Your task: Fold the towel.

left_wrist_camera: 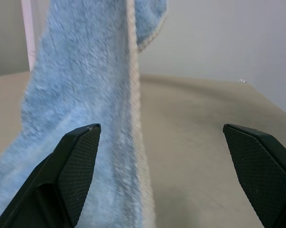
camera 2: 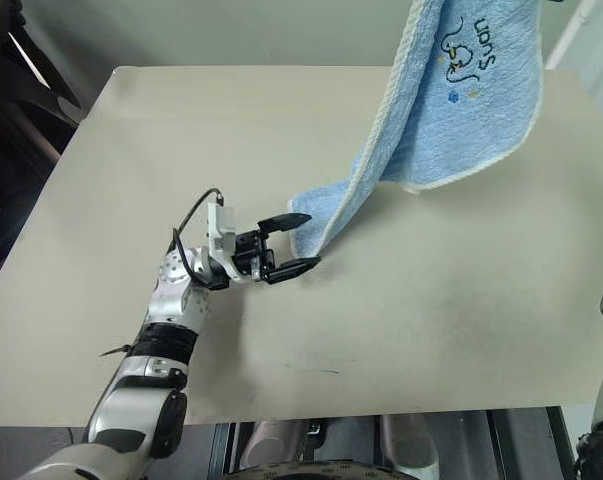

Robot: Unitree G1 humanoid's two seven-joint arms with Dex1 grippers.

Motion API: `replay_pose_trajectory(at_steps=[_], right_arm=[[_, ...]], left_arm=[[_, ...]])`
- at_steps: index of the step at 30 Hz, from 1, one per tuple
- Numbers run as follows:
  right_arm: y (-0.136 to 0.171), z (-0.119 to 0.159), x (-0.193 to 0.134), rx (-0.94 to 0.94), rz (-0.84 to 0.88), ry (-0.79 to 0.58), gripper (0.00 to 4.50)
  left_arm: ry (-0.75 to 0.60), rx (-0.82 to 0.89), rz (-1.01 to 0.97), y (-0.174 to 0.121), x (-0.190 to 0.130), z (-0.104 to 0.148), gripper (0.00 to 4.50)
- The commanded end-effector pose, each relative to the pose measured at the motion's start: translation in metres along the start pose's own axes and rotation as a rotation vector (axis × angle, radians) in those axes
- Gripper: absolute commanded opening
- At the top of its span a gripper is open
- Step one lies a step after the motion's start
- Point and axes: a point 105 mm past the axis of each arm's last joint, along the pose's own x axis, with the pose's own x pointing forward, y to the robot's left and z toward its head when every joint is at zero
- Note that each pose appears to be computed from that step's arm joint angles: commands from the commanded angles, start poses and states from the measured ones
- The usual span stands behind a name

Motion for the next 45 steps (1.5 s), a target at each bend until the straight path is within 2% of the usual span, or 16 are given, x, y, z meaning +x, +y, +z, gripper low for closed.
replay_pose_trajectory(at_steps=[1,13,25,31,32,34,37,44,45], right_arm=[[-0.009,0.018,-0.006,-0.045,-0.046,-0.039,0.03],[-0.009,0.026,-0.006,-0.034,-0.055,-0.049,0.03],[-0.011,0.028,-0.008,-0.031,-0.072,-0.049,0.03],[-0.011,0.030,-0.008,-0.025,-0.073,-0.054,0.03],[-0.011,0.030,-0.008,-0.024,-0.073,-0.055,0.00],[-0.013,0.031,-0.009,-0.020,-0.078,-0.058,0.00],[-0.014,0.030,-0.009,-0.019,-0.082,-0.058,0.00],[-0.014,0.029,-0.008,-0.021,-0.078,-0.059,0.00],[-0.014,0.028,-0.008,-0.021,-0.078,-0.057,0.00]], left_arm=[[-0.012,0.042,0.011,0.000,0.009,0.002,4.50],[0.080,0.105,0.132,0.008,0.019,-0.022,4.50],[0.262,0.201,0.301,0.033,-0.003,-0.042,4.50],[0.273,0.211,0.311,0.038,-0.015,-0.038,4.50],[0.274,0.211,0.314,0.039,-0.017,-0.037,4.11],[0.290,0.212,0.329,0.042,-0.025,-0.036,3.62],[0.328,0.231,0.321,0.041,-0.033,-0.040,2.54],[0.296,0.214,0.292,0.037,-0.028,-0.039,0.02],[0.295,0.213,0.292,0.037,-0.030,-0.039,0.02]])
